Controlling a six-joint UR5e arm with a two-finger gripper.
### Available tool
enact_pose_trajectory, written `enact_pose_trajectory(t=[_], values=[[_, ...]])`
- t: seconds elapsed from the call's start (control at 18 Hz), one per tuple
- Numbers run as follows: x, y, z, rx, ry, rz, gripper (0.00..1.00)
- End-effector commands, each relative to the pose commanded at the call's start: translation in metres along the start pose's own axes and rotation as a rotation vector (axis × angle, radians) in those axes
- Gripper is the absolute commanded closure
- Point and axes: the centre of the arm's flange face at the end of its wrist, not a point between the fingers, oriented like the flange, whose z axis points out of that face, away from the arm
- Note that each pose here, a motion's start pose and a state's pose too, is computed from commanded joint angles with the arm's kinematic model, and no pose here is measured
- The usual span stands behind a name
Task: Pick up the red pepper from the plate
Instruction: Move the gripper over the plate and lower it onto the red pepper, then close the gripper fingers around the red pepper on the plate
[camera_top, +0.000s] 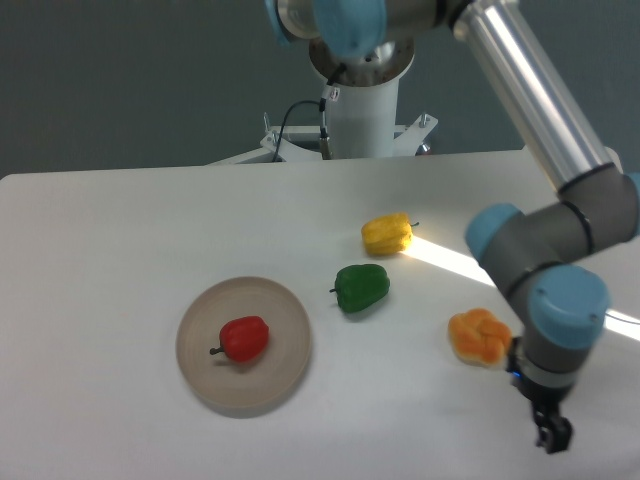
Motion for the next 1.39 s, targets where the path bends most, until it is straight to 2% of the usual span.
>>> enact_pose_trajectory(t=[0.33,0.67,0.78,0.94,1.11,1.39], values=[[0.054,-0.087,-0.022,0.018,0.037,-0.073,0.0],[0.111,-0.179,-0.022,0.028,0.079,-0.128,0.0],[0.133,-0.219,-0.019,0.045,0.102,-0.162,0.0],[0.154,-0.257,-0.013,0.049,0.104,-0.207,0.0],[0.171,-0.28,-0.003,0.067,0.073,-0.225,0.0],[0.181,-0.293,0.009,0.061,0.089,-0.228,0.0]])
